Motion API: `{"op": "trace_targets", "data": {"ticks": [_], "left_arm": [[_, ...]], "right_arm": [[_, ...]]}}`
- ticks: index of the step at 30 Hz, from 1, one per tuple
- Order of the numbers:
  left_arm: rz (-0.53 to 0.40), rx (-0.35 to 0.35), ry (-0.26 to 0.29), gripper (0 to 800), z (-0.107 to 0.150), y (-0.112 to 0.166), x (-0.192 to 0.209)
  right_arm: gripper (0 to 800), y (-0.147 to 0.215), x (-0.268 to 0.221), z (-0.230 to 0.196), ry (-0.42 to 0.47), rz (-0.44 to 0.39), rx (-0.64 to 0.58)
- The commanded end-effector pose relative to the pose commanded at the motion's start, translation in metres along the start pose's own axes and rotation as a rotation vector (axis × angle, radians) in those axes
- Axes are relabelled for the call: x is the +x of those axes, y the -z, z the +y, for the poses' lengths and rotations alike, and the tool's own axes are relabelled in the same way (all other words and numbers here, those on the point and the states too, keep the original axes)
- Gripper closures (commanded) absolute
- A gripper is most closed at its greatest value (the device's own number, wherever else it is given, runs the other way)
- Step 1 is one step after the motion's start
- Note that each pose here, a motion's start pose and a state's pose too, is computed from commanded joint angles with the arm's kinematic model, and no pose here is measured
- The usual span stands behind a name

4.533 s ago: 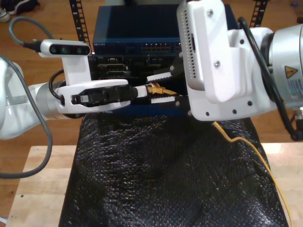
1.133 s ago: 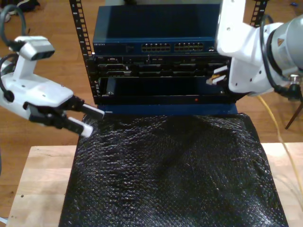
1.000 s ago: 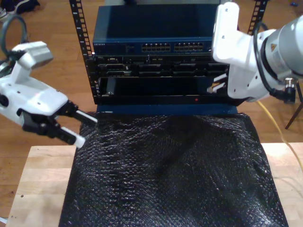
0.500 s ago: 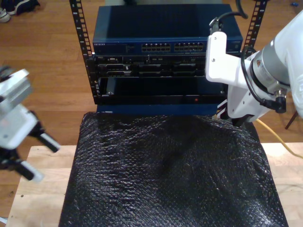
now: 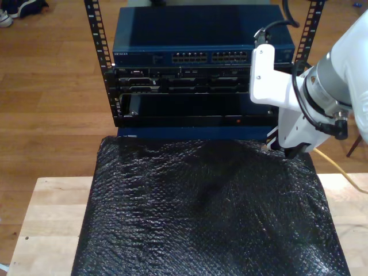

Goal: Grab the cable and plug it in

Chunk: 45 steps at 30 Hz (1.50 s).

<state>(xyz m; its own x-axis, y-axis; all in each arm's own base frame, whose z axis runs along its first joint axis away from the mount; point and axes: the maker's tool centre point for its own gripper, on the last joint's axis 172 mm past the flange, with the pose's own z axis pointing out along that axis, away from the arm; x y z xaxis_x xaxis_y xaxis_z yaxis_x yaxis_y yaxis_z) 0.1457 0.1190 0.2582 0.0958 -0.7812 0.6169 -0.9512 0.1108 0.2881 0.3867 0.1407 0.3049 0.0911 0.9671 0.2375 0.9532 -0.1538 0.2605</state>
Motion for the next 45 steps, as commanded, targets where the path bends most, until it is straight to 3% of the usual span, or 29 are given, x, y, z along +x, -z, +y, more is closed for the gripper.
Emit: {"op": "trace_targets", "data": {"ticks": [5,8,11,19,28,37,42,45], "left_arm": [[-0.016,-0.054,-0.051,0,0.029,-0.019,-0.007],[-0.008,-0.088,-0.033,0,0.052,-0.031,-0.022],[-0.03,-0.072,-0.034,0,0.066,-0.045,-0.046],[-0.013,-0.044,-0.115,0,0.087,-0.086,-0.072],[-0.064,-0.028,-0.163,0,0.087,-0.122,-0.088],[-0.079,-0.02,-0.169,0,0.084,-0.141,-0.095],[-0.089,-0.006,-0.153,0,0.095,-0.162,-0.105],[-0.134,0.011,-0.143,0,0.094,-0.165,-0.118]], "right_arm": [[800,-0.001,-0.001,-0.002,-0.006,-0.003,0.007],[800,-0.001,-0.002,-0.004,-0.006,-0.005,0.014],[800,-0.001,-0.003,-0.007,-0.005,-0.01,0.024],[800,0.0,-0.004,-0.011,-0.004,-0.015,0.037],[800,0.0,-0.006,-0.014,-0.005,-0.02,0.046],[800,-0.001,-0.013,-0.016,0.011,-0.05,0.05],[800,-0.001,-0.014,-0.016,0.012,-0.054,0.053],[800,-0.002,-0.014,-0.017,0.012,-0.055,0.055]]}}
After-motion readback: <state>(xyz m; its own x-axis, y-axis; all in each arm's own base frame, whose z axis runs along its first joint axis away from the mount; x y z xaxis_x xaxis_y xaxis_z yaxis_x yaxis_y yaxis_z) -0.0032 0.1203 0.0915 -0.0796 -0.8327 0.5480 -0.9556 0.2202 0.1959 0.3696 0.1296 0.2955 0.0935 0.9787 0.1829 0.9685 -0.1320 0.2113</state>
